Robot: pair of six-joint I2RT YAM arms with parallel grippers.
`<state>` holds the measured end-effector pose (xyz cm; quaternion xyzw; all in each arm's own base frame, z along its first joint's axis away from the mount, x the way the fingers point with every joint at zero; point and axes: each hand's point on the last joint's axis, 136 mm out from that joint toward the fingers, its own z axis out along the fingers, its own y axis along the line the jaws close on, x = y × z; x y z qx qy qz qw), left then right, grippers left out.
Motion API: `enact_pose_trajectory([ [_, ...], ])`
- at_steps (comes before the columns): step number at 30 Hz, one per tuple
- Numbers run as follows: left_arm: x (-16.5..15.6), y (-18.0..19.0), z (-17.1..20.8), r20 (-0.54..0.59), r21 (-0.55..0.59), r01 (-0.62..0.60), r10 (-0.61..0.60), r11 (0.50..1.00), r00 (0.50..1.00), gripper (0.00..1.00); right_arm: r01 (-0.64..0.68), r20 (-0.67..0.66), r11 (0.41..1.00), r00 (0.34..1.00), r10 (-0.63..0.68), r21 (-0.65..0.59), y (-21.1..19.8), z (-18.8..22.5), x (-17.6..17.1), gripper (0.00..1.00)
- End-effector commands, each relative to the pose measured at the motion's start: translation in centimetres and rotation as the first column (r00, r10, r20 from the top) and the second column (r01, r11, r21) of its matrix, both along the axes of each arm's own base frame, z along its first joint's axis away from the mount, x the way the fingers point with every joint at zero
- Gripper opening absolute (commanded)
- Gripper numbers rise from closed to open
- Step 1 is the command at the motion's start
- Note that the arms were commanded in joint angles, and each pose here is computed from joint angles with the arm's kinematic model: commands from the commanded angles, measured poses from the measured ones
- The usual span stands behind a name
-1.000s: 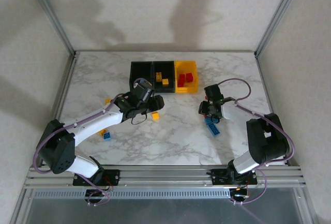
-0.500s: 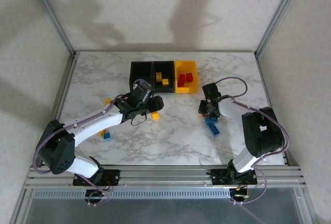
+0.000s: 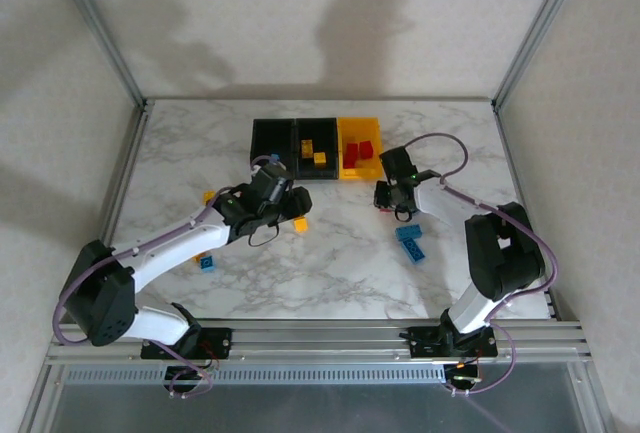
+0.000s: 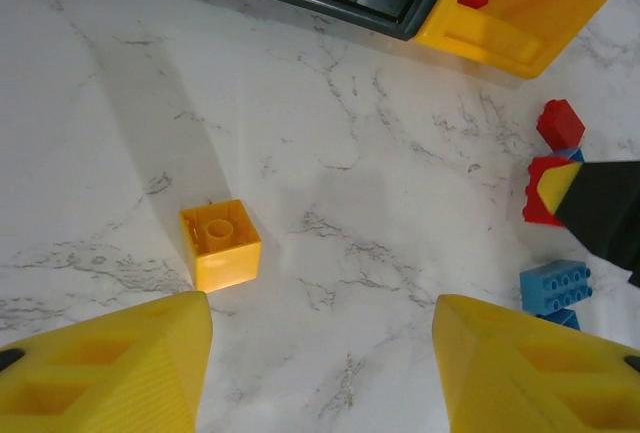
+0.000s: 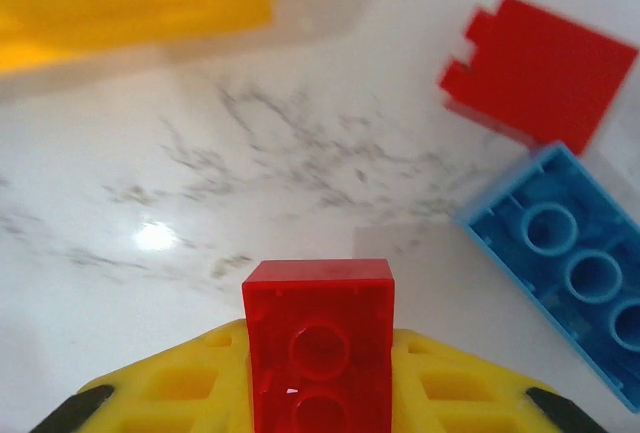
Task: Sort the legos into containers by color
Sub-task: Pick up the lego from the middle-right of the table, then place the lego in the container.
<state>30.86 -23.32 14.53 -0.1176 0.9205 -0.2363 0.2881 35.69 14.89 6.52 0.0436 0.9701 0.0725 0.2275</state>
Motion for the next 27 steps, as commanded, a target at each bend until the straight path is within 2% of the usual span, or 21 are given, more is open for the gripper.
enact_pose_trajectory([
  [1, -0.3, 1.1, 0.8, 0.026, -0.009, -0.042, 0.042, 0.999, 0.999, 0.60, -0.035, 0.067, 0.999, 0.997, 0.034, 0.021, 1.4, 3.6, 1.6, 0.21],
  [8, -0.8, 2.4, 0.9, 0.030, -0.013, -0.078, 0.078, 0.997, 0.996, 0.61, -0.058, 0.122, 0.998, 0.991, 0.055, 0.025, 3.5, 5.8, 6.3, 0.22],
  [17, -1.2, 3.7, 1.3, 0.037, -0.010, -0.117, 0.117, 0.993, 0.992, 0.61, -0.037, 0.128, 0.999, 0.991, 0.038, -0.005, 4.9, 4.8, 12.2, 0.26],
  [27, -1.1, 4.4, 1.3, 0.036, -0.002, -0.136, 0.136, 0.991, 0.990, 0.61, -0.028, 0.129, 0.999, 0.991, 0.031, -0.020, 5.2, 4.4, 13.5, 0.40],
])
